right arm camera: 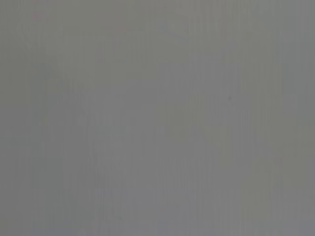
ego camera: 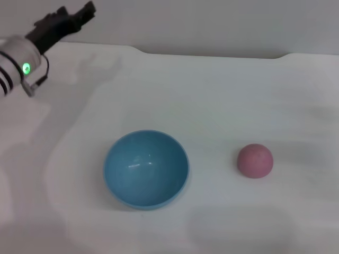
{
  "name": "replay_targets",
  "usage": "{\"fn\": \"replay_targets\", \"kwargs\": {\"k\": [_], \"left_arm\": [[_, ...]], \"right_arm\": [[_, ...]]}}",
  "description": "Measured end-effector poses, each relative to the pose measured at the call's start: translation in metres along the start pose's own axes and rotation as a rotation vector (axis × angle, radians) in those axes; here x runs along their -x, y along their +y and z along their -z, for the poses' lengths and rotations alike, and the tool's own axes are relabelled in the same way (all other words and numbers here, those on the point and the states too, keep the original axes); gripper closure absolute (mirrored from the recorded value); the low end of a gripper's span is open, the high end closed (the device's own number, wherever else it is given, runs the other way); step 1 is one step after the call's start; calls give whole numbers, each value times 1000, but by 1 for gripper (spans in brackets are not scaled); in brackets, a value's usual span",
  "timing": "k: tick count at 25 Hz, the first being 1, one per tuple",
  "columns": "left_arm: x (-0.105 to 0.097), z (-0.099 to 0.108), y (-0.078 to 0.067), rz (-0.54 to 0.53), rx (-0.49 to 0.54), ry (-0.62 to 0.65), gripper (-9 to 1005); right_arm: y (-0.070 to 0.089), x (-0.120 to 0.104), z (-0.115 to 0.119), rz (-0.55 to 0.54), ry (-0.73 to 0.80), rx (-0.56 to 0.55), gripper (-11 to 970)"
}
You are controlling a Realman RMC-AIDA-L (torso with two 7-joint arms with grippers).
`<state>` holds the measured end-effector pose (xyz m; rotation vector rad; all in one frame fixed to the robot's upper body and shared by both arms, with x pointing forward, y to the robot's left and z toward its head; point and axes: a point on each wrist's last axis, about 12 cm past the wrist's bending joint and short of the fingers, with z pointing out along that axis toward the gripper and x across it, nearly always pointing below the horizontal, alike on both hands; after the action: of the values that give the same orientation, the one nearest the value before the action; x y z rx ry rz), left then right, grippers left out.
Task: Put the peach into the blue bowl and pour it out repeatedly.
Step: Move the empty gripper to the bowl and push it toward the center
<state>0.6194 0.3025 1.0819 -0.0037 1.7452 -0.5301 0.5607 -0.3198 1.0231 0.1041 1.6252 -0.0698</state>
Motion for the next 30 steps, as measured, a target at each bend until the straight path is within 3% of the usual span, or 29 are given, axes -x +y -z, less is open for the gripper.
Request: {"fn": "replay_targets", "kwargs": {"k": [7, 12, 16, 18, 19, 30], "left_arm": [[32, 16, -23, -149, -115, 128, 184], [35, 32, -41, -187, -173, 360, 185], [34, 38, -49, -180, -135, 612, 185], [35, 39, -50, -178, -120, 650, 186], [36, 40, -53, -182, -82, 744, 186], [36, 44, -66, -202, -119, 930, 186]], "right_arm": [[0, -1, 1, -1, 4, -1, 216], [1, 0, 0, -1, 2, 2, 216], [4, 4, -5, 3, -12, 12, 215], [5, 7, -8, 5, -19, 16, 215], [6, 9, -10, 7, -25, 19, 215], [10, 10, -16, 12, -2, 29, 215]]}}
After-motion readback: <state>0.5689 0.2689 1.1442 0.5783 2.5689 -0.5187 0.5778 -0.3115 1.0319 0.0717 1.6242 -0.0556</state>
